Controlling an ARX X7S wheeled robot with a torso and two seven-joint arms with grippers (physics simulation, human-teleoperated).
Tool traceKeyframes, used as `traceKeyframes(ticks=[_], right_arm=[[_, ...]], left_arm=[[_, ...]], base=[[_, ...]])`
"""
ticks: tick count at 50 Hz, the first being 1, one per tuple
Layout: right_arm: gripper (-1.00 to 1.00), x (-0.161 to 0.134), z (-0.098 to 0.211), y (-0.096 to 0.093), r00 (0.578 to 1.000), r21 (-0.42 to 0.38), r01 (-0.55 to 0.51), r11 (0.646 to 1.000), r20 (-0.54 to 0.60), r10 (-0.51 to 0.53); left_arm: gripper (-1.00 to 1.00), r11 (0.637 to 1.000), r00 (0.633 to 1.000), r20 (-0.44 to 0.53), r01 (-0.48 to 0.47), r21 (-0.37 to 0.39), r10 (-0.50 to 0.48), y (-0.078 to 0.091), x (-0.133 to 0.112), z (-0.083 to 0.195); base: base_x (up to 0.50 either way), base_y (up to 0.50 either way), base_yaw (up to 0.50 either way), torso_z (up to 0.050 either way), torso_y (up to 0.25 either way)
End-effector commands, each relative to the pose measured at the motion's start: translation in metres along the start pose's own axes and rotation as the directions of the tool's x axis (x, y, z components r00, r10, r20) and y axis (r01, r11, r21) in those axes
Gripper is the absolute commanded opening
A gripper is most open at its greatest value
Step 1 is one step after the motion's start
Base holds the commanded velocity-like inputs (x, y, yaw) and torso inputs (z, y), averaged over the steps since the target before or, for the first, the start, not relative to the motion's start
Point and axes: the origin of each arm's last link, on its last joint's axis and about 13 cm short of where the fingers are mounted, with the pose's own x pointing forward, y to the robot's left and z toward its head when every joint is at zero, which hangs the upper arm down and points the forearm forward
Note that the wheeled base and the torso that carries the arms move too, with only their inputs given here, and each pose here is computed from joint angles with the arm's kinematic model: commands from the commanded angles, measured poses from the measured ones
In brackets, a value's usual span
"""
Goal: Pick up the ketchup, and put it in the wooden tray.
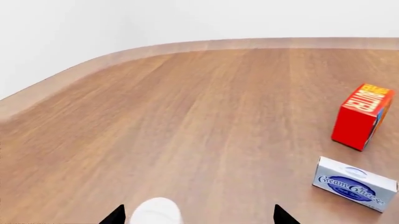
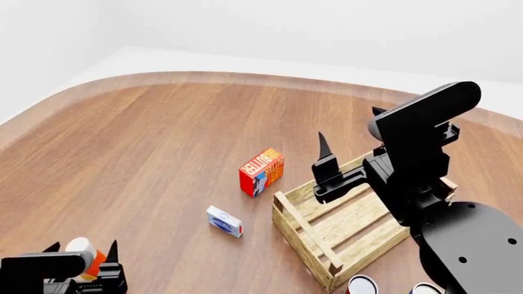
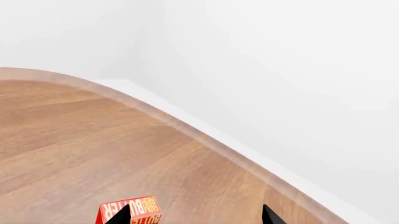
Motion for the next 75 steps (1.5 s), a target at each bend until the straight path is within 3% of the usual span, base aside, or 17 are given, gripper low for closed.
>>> traceKeyframes(ticks=[1, 36, 37, 47, 62, 66, 75], right_arm=[[1.0, 0.0, 0.0, 0.0, 1.0, 0.0, -0.001, 1.0, -0.003, 0.001], [1.0, -0.006, 0.0, 0.0, 1.0, -0.001, 0.022, 1.0, -0.014, -0.022], [1.0, -0.006, 0.0, 0.0, 1.0, -0.001, 0.022, 1.0, -0.014, -0.022], [1.0, -0.008, 0.0, 0.0, 1.0, -0.001, 0.026, 1.0, -0.017, -0.026], [1.0, -0.01, 0.002, -0.001, 1.0, 0.0, 0.029, 1.0, -0.011, -0.029], [1.0, -0.013, 0.003, -0.003, 0.999, -0.003, 0.038, 0.999, -0.006, -0.038], [1.0, -0.024, 0.008, -0.008, 0.997, -0.012, 0.081, 0.997, 0.004, -0.081]], left_arm=[[1.0, 1.0, 1.0, -0.005, -0.014, -0.001, 0.014, 0.001, 0.004, -0.002], [1.0, 0.996, 0.991, -0.096, -0.092, -0.018, 0.09, 0.003, 0.032, -0.029], [-1.0, 0.995, 0.991, -0.1, -0.096, -0.021, 0.094, 0.003, 0.033, -0.029], [-1.0, 0.992, 0.989, -0.096, -0.119, -0.045, 0.115, 0.004, 0.038, -0.031], [-1.0, 0.989, 0.988, -0.046, -0.148, -0.022, 0.147, 0.004, 0.041, -0.022], [-1.0, 0.99, 0.99, 0.01, -0.138, -0.008, 0.138, 0.003, 0.041, -0.008], [-1.0, 0.997, 0.987, 0.163, -0.025, 0.069, 0.014, -0.01, 0.054, 0.057]], base=[[0.0, 0.0, 0.0, 0.0, 0.0], [0.0, 0.0, 0.0, 0.0, 0.0], [0.0, 0.0, 0.0, 0.0, 0.0], [0.0, 0.0, 0.0, 0.0, 0.0], [0.0, 0.0, 0.0, 0.0, 0.0], [0.0, 0.0, 0.0, 0.0, 0.0], [0.0, 0.0, 0.0, 0.0, 0.0]])
